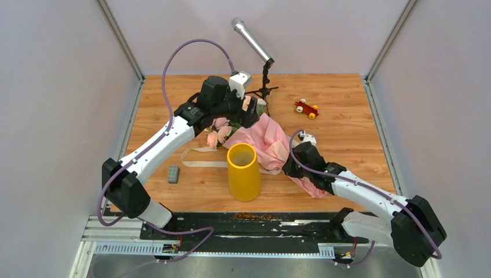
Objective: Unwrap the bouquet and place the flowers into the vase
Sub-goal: Untie the ribbon from the wrapping paper.
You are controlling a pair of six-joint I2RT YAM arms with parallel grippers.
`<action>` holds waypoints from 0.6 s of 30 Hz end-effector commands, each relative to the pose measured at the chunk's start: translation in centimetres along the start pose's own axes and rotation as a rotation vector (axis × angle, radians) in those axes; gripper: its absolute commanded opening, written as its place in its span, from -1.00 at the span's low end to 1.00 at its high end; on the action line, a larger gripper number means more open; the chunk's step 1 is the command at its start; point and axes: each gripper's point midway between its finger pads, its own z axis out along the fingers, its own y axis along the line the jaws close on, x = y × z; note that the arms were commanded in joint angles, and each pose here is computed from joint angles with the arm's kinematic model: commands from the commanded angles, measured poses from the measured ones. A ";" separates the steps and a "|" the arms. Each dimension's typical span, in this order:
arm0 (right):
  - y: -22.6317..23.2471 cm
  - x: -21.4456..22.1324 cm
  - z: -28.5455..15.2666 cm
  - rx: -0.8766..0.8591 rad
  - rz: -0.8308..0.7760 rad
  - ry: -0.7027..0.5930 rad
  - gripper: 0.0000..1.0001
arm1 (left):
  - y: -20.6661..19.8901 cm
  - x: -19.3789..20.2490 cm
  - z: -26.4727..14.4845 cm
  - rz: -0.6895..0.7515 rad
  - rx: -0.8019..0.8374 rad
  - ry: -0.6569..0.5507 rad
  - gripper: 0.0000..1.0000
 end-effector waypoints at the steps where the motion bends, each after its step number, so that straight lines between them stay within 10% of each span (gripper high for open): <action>1: 1.2 -2.3 0.3 -0.016 -0.027 -0.069 -0.64 | -0.2 -1.0 -0.2 0.004 0.006 -0.030 1.00; 18: 0.3 -0.2 0.5 -0.030 -0.047 -0.032 -1.00 | -0.1 -0.9 0.0 0.004 0.007 -0.029 1.00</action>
